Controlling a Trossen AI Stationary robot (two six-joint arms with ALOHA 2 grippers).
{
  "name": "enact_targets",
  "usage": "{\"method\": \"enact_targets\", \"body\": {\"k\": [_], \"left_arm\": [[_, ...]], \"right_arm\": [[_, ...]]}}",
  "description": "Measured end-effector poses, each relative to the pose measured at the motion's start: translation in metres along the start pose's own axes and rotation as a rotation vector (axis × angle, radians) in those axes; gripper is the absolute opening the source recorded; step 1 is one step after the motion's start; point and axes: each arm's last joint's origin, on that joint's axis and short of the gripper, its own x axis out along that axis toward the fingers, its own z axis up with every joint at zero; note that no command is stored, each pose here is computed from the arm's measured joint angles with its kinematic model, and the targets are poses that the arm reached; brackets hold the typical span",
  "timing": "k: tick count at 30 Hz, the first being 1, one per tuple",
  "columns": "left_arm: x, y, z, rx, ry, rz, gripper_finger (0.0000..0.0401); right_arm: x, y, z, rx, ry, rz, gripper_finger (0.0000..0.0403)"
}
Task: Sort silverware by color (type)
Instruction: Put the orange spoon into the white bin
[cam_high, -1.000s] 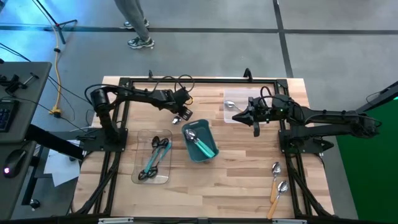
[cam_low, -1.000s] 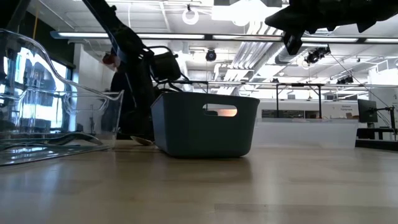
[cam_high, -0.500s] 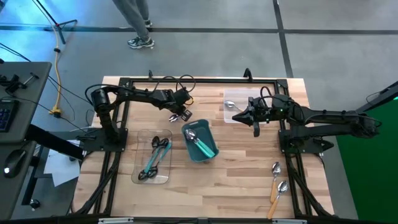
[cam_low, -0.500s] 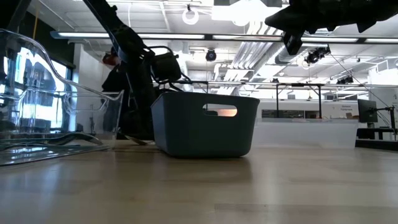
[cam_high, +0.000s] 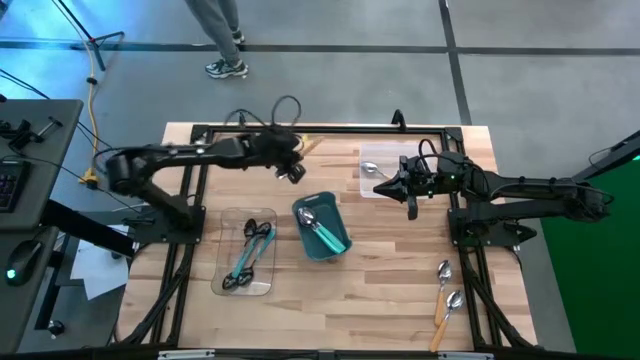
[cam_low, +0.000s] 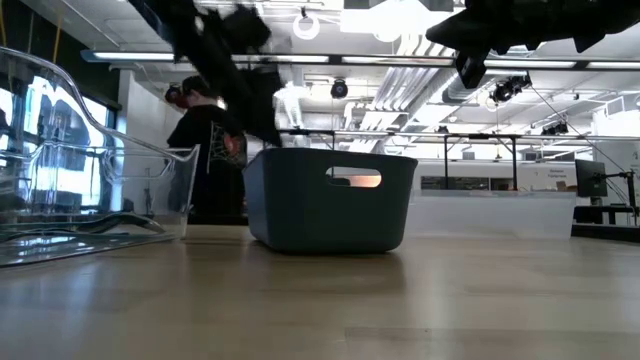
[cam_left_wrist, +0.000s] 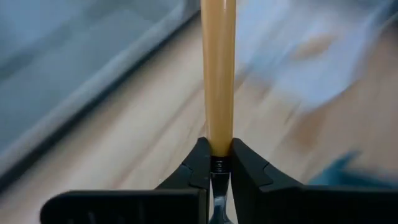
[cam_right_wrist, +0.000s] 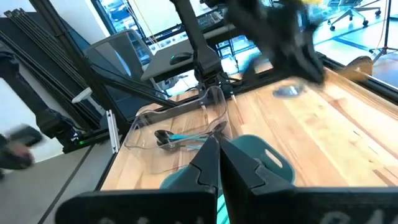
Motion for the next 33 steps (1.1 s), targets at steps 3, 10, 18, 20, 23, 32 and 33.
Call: {"method": "enact_targets", "body": {"k": [3,10,18,20,23,32,33], "left_arm": [[-0.037,-0.014,0.020,0.049,-0.232,-0.082,0.0017],[-0.098,-0.038,0.005,-0.048,-0.627,-0.308,0.0017],[-0.120,-0.056,-0.052,-0.114,-0.725,-0.510,0.0017],[-0.122,-0.060,-0.062,-0.145,-0.749,-0.532,0.0017],[-0.123,-0.063,-0.071,-0.174,-0.768,-0.521,0.0017],[-0.123,-0.064,-0.074,-0.146,-0.777,-0.505,0.0017],[-0.122,-0.064,-0.074,-0.146,-0.777,-0.505,0.0017]], "right_arm": [[0.000,0.000,0.000,0.004,0.000,0.000,0.0000],[0.000,0.000,0.000,0.005,-0.003,0.001,0.0000],[0.000,0.001,0.004,0.019,-0.044,0.015,0.0000],[0.000,0.001,0.005,0.031,-0.045,0.016,0.0000],[0.000,0.001,0.005,0.038,-0.045,0.016,0.0000],[0.000,0.002,0.005,0.039,-0.046,0.016,0.0000],[0.000,0.001,0.005,0.039,-0.046,0.016,0.0000]]}}
